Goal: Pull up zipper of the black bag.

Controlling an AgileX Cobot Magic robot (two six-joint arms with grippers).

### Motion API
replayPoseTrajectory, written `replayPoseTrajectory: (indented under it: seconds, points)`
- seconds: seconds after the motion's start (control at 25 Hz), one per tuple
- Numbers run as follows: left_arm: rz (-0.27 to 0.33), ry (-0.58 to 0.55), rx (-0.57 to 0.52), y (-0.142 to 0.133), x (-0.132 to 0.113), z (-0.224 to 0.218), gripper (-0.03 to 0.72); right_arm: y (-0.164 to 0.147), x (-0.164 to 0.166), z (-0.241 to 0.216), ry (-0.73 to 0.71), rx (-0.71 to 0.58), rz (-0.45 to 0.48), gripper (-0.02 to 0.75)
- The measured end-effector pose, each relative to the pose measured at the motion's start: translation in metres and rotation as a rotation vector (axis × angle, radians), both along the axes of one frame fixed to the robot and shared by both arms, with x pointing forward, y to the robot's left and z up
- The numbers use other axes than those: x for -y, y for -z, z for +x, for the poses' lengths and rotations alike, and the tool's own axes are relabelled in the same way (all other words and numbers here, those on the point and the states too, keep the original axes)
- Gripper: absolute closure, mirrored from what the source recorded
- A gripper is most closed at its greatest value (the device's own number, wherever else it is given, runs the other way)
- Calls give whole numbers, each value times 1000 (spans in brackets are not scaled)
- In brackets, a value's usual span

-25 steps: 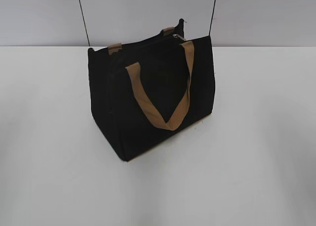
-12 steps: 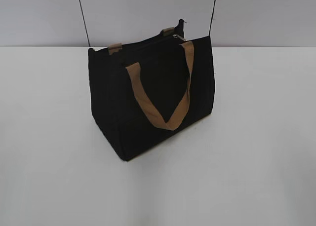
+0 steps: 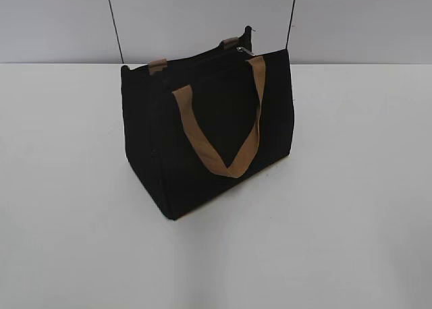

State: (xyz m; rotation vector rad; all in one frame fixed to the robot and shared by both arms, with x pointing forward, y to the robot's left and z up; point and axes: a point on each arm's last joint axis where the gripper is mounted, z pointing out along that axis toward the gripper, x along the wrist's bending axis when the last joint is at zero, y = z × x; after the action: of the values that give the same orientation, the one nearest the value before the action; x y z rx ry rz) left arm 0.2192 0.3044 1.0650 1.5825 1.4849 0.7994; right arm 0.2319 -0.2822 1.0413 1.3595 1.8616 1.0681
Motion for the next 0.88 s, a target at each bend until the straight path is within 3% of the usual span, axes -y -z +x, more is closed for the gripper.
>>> replayPoseTrajectory:
  seconds: [0.28, 0.88]
  points:
    - [61, 18, 67, 3, 0, 8, 265, 0, 0, 1, 1, 8, 0, 267]
    - [54, -15, 70, 3, 2, 9, 265, 0, 0, 1, -9, 15, -25, 267]
